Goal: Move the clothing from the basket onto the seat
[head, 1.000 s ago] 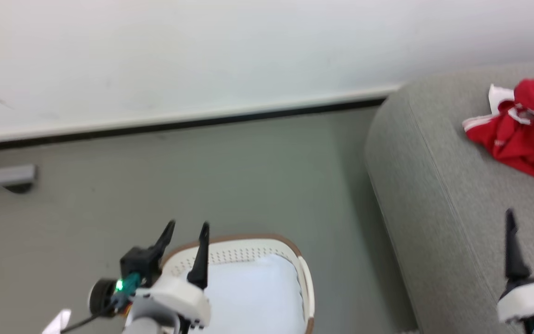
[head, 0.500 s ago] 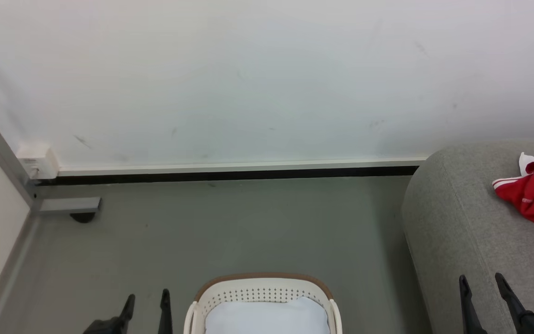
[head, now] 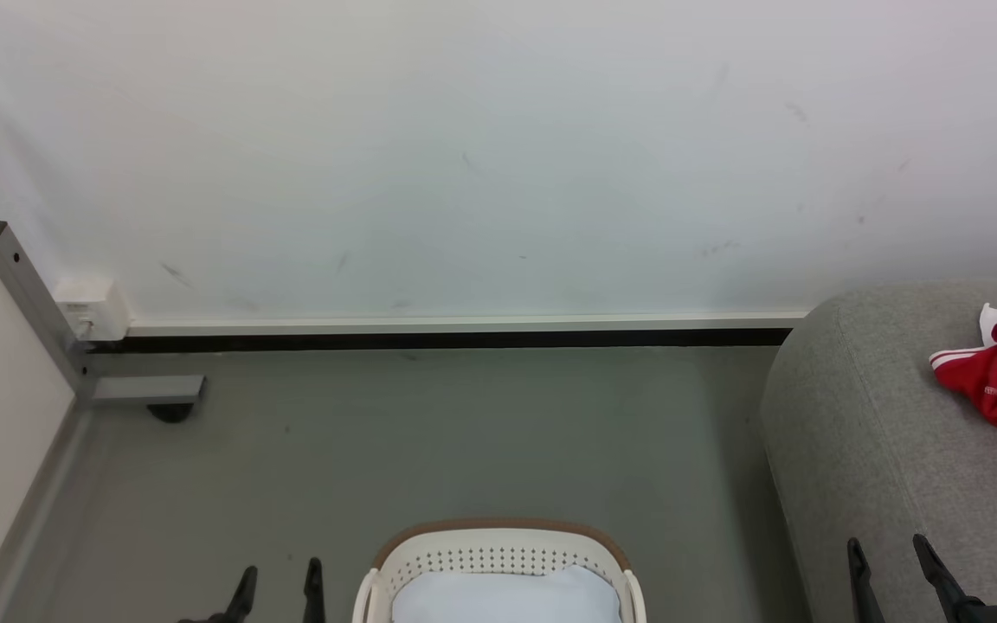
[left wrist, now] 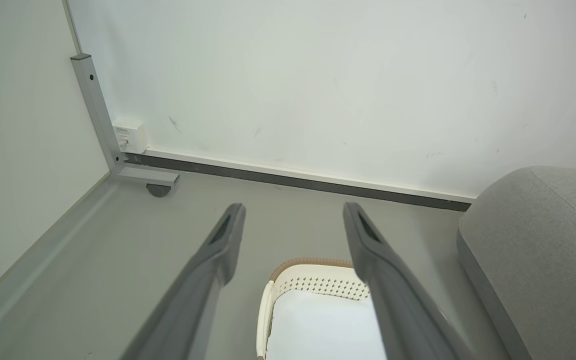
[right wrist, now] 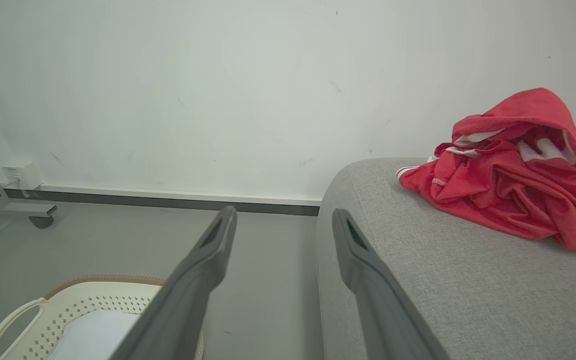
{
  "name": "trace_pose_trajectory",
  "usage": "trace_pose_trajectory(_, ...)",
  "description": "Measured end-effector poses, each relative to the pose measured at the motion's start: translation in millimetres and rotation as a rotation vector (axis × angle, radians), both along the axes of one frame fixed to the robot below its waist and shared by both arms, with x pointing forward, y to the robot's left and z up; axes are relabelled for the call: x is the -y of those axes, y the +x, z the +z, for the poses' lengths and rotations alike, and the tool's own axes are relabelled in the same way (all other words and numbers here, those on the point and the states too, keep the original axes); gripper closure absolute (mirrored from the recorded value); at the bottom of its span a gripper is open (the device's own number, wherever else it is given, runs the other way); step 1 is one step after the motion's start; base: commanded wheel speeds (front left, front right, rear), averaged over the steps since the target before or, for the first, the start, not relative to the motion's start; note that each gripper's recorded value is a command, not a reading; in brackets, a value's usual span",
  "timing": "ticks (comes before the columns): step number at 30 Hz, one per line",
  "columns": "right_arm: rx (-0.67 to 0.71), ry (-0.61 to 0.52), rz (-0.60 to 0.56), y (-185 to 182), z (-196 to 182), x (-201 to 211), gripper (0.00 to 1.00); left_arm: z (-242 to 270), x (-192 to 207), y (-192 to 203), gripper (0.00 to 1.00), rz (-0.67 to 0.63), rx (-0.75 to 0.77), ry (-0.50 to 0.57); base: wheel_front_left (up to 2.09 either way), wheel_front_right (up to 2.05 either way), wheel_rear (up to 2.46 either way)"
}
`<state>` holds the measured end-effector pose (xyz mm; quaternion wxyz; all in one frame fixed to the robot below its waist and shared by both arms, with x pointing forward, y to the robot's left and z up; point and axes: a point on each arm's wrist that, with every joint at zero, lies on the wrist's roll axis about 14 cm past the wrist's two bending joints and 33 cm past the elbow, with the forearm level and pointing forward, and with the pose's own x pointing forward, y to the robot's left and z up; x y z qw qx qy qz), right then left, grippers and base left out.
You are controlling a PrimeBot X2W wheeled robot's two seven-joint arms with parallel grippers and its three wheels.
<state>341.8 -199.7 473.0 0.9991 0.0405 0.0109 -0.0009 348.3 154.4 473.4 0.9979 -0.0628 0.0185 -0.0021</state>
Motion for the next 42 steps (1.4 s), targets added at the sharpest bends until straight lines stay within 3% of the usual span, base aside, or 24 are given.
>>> trace_pose_trajectory(35, -0.027, 0.012, -0.009, -6.6, -8.8, 1.5, 0.00, -2.0, 13.1, 5.0, 0.00, -0.064, 0.002, 0.006, 0.00, 0.00, 0.00)
trace_pose_trajectory(36, -0.030, 0.012, -0.009, -7.1, -9.8, 1.5, 1.00, -3.4, 13.5, 4.6, 1.00, -0.065, -0.003, 0.006, 0.00, 0.00, 0.00)
trace_pose_trajectory(42, -0.104, 0.042, -0.016, -17.4, -32.2, -1.8, 1.00, -27.1, 14.3, -6.6, 1.00, -0.062, -0.084, -0.005, 0.00, 0.00, 0.00)
